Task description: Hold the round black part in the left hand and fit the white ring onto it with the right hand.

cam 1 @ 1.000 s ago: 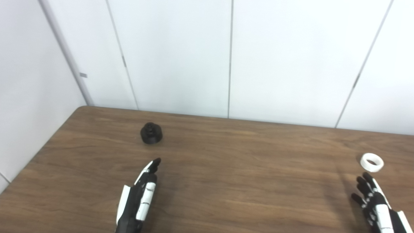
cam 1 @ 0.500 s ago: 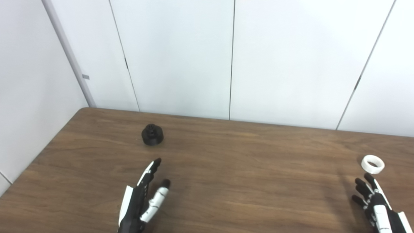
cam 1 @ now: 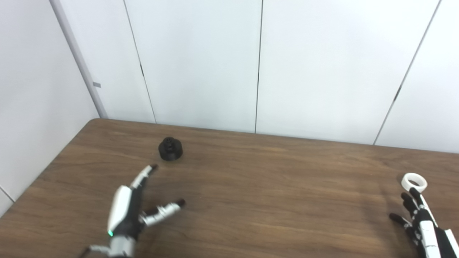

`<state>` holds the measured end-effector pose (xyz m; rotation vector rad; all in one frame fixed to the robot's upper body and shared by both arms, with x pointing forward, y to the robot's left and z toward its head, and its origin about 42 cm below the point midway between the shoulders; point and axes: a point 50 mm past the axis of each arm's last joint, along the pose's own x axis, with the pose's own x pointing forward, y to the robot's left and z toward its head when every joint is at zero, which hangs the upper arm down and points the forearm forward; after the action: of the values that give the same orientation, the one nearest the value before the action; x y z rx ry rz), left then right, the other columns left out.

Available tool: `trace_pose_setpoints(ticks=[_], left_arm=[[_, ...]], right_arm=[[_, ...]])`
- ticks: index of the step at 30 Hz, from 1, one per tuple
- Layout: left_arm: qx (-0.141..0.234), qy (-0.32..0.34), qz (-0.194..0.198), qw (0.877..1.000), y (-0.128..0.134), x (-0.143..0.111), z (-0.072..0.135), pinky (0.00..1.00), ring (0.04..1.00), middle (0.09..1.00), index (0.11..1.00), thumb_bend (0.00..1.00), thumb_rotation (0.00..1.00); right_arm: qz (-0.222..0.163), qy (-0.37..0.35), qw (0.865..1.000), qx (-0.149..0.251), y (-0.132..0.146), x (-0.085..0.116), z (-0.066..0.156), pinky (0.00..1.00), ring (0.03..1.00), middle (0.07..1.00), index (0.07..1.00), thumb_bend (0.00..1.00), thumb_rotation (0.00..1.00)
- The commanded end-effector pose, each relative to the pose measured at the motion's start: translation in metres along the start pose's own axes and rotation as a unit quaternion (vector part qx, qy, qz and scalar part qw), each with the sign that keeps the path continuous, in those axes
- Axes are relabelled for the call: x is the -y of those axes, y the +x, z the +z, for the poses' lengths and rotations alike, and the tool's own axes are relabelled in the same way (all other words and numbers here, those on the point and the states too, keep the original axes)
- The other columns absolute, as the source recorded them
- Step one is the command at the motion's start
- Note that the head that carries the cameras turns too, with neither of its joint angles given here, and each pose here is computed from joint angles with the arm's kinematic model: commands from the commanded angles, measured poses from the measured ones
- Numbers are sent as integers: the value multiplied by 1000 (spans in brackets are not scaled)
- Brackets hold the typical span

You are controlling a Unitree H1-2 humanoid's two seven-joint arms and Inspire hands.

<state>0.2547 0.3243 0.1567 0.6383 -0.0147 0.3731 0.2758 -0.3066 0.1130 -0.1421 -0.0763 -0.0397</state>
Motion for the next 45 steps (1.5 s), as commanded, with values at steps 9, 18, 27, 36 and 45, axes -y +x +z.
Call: trace_pose_setpoints(ticks=[9,18,27,36,45], left_arm=[[-4,31,38,999,73,-42,21,922,948,941,899,876,328],[-22,64,18,998,120,-42,16,914,973,949,881,943,319],[-36,119,-12,992,155,-25,6,966,983,936,870,1000,322],[-34,146,-44,988,176,-8,8,1000,1000,959,872,1000,310],[-28,188,-55,980,189,-1,12,1000,1000,974,859,1000,343]], right_arm=[[8,10,999,-29,-10,-5,-18,1000,984,958,984,489,1000],[6,8,1000,-28,-13,-7,-17,1000,975,950,976,464,1000],[7,3,999,-34,-15,-6,-19,1000,970,946,977,478,1000],[9,-3,1000,-29,-15,-6,-20,1000,961,944,978,472,1000],[6,-8,999,-32,-16,-7,-20,1000,961,929,973,474,1000]])
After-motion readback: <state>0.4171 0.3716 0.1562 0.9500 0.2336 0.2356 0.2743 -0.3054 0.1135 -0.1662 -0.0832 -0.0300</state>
